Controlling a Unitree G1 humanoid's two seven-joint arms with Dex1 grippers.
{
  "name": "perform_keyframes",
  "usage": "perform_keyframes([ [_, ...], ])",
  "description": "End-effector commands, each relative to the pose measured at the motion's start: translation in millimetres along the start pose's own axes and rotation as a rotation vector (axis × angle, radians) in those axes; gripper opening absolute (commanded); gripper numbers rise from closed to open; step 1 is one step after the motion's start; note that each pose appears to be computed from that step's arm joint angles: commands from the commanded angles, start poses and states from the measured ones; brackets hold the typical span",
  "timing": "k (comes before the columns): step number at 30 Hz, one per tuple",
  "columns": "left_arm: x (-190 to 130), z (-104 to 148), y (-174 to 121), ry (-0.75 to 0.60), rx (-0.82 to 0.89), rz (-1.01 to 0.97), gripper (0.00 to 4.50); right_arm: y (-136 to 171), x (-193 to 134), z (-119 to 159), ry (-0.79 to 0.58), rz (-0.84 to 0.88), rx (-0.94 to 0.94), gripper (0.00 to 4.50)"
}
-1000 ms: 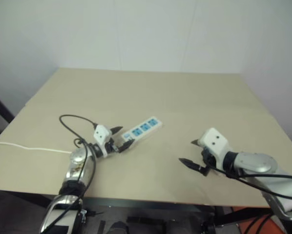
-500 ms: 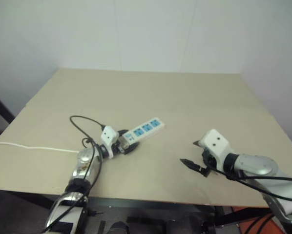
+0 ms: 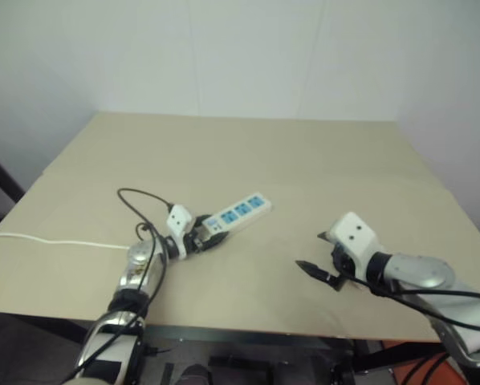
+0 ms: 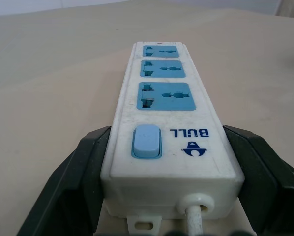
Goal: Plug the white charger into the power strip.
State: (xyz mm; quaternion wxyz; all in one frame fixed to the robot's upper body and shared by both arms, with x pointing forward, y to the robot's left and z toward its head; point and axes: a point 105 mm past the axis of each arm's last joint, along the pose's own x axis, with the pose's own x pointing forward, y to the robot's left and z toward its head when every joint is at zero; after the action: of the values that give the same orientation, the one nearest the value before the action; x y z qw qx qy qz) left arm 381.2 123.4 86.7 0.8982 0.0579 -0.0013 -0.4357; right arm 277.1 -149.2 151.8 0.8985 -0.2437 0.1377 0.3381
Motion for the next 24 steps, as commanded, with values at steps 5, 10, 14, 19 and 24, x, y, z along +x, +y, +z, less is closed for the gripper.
perform_keyframes([
  [5, -2, 0, -22, 0.028, 0.045, -0.181, 3.26, -15, -13, 16, 0.0, -0.052, -0.092, 4.5],
  [10, -9, 6, -32, 0.075, 0.141, -0.35, 3.26, -36, -25, 13, 0.19, -0.022, -0.072, 4.5],
  [14, -18, 3, -42, 0.13, 0.234, -0.51, 3.26, -47, -30, 7, 0.382, 0.03, -0.071, 4.5],
  [19, -24, 6, -52, 0.148, 0.23, -0.688, 3.26, -62, -23, 0, 0.514, 0.02, 0.035, 4.5],
  [24, -21, 12, -52, 0.132, 0.25, -0.721, 3.26, -72, -12, -14, 0.606, -0.021, 0.14, 4.5],
])
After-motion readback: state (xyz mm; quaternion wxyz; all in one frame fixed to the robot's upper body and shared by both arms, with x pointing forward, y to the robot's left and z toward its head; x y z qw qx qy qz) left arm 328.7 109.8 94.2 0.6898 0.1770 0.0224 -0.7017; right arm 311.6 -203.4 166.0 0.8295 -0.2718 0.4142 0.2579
